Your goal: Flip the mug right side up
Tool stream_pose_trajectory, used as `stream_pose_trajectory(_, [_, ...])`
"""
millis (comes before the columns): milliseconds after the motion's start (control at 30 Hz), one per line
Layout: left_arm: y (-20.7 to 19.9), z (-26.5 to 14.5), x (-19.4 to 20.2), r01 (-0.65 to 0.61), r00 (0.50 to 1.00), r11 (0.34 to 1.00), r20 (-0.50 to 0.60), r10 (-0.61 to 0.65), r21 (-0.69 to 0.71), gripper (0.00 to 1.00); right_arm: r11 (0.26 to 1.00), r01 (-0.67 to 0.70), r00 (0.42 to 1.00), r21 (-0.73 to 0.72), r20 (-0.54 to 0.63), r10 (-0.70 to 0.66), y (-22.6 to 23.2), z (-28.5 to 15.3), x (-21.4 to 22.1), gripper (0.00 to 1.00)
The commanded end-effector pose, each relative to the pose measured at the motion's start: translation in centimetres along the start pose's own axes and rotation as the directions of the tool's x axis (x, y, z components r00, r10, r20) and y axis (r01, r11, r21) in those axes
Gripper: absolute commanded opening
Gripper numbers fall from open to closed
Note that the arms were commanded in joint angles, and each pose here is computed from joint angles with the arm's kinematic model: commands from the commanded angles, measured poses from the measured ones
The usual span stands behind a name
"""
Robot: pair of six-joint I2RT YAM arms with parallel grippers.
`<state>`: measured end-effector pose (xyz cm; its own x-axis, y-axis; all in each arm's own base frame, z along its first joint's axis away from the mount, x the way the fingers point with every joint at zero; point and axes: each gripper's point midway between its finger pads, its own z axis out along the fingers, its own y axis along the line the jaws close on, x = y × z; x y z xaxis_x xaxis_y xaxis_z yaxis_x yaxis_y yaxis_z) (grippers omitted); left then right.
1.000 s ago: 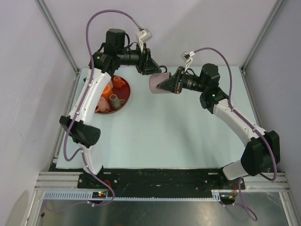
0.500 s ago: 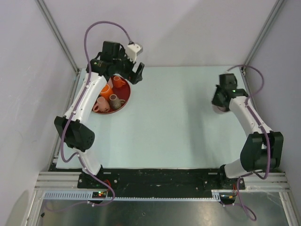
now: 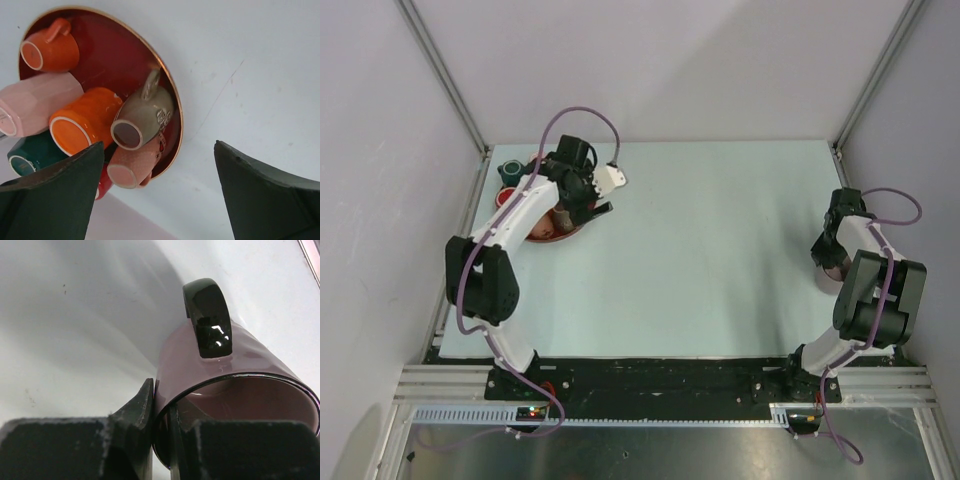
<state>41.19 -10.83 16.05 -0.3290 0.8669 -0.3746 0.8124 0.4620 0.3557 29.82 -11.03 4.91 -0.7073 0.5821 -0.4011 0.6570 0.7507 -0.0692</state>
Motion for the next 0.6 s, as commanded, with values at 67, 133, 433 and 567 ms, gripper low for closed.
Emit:
stream_pose_trajectory(67, [1.4,1.4,3.5,-0.195,0.973,0.981,-0.126,0.193,0.0,0.93,0.998,-0.028,1.0,-0.055,0.013,0.029,0.9,0.8,-0.7,0.0])
stream_pose_trajectory(133, [1.3,1.9,4.0,-0.202,0.971,0.979,-0.131,0.203,0.018,0.93,0.997,-0.027,1.0,-0.066,0.014,0.028,1.0,0.5,-0.7,0.04])
stream_pose_trajectory(433, [1.8,3.4,4.5,-0.329,0.93,0.942,-0.15,0.335,0.064,0.93,0.992,0.0,0.997,-0.128,0.078,0.01,1.1,-3.5,-1.3,0.85])
stream_pose_trajectory(567, [2.2,4.3,5.0,-0.399,0.894,0.913,-0.183,0.409,0.091,0.93,0.987,0.021,0.99,-0.159,0.141,0.002,1.0,-6.0,-1.9,0.98])
